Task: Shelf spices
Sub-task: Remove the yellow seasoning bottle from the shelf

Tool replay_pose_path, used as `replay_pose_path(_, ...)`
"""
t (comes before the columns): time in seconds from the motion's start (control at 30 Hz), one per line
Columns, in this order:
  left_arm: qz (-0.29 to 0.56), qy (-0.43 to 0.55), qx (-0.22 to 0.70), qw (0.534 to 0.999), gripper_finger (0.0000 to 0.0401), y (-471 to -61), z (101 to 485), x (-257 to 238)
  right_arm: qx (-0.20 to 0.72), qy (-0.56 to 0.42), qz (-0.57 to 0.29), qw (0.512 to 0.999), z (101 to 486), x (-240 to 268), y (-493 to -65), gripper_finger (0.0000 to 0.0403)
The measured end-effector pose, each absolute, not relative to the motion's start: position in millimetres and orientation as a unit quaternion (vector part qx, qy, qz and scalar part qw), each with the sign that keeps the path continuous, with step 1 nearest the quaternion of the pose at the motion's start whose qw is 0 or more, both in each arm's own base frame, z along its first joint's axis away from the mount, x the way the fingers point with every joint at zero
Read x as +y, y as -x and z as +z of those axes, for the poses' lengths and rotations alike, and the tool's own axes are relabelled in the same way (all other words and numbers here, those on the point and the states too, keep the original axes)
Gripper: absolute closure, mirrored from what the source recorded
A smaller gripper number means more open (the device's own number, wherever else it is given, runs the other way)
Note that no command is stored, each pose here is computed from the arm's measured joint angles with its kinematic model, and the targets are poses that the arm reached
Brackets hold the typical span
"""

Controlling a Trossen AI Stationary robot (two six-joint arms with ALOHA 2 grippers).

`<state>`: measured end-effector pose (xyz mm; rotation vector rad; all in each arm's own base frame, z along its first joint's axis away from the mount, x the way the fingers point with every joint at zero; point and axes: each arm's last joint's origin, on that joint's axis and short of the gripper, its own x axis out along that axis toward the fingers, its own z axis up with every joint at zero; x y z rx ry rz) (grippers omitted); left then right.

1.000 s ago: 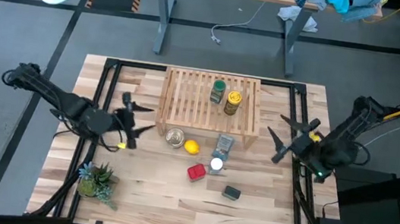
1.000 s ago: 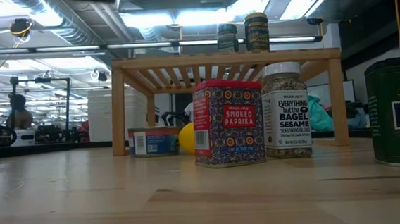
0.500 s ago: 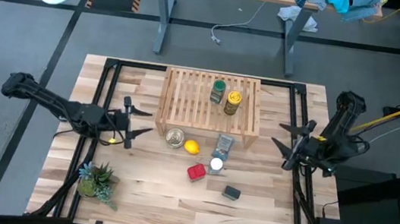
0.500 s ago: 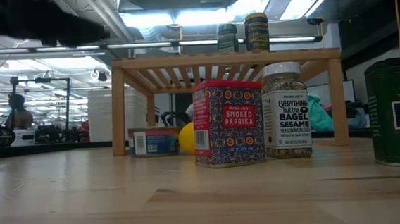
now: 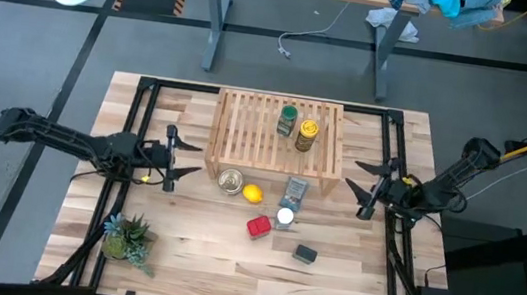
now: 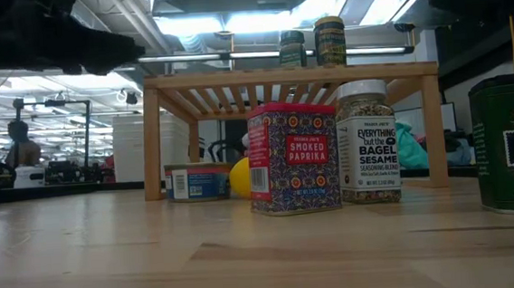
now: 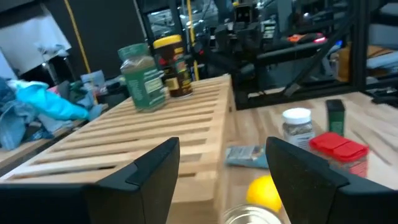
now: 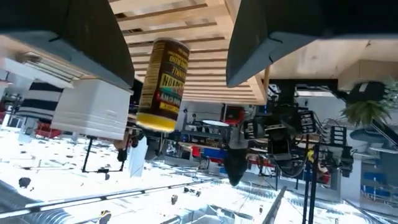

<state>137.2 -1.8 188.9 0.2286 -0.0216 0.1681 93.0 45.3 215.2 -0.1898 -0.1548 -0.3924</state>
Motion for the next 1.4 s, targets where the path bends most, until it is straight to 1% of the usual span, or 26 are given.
replay_pose_path(0.27, 0.096, -0.119, -0.004, 0.988, 0.0168, -137, 188, 4, -0.06, 0.083, -0.164, 0.981, 202, 32, -108, 0.0143)
replay_pose_path(0.5, 0.095, -0.111, -0.005, 0.989, 0.0168, -137, 188, 4, -0.062, 0.066, -0.198, 0.976, 200, 12, -116, 0.0143)
replay_pose_path(0.63, 0.095, -0.117, -0.004, 0.989, 0.0168, -137, 188, 4, -0.071, 0.073, -0.178, 0.979, 201, 3, -118, 0.0143)
replay_pose_path(0.93, 0.095, -0.116, 0.003, 0.989, 0.0168, -137, 187, 4, -0.089, 0.043, -0.139, 0.985, 202, -12, -119, 0.0143)
replay_pose_path(1.17, 0.089, -0.121, 0.045, 0.988, 0.0168, -137, 178, 4, -0.077, 0.05, -0.175, 0.98, 200, -23, -120, 0.0143)
replay_pose_path(1.4, 0.079, -0.129, 0.128, 0.98, 0.0168, -135, 162, 4, -0.051, 0.056, -0.159, 0.984, 194, -32, -128, 0.0143)
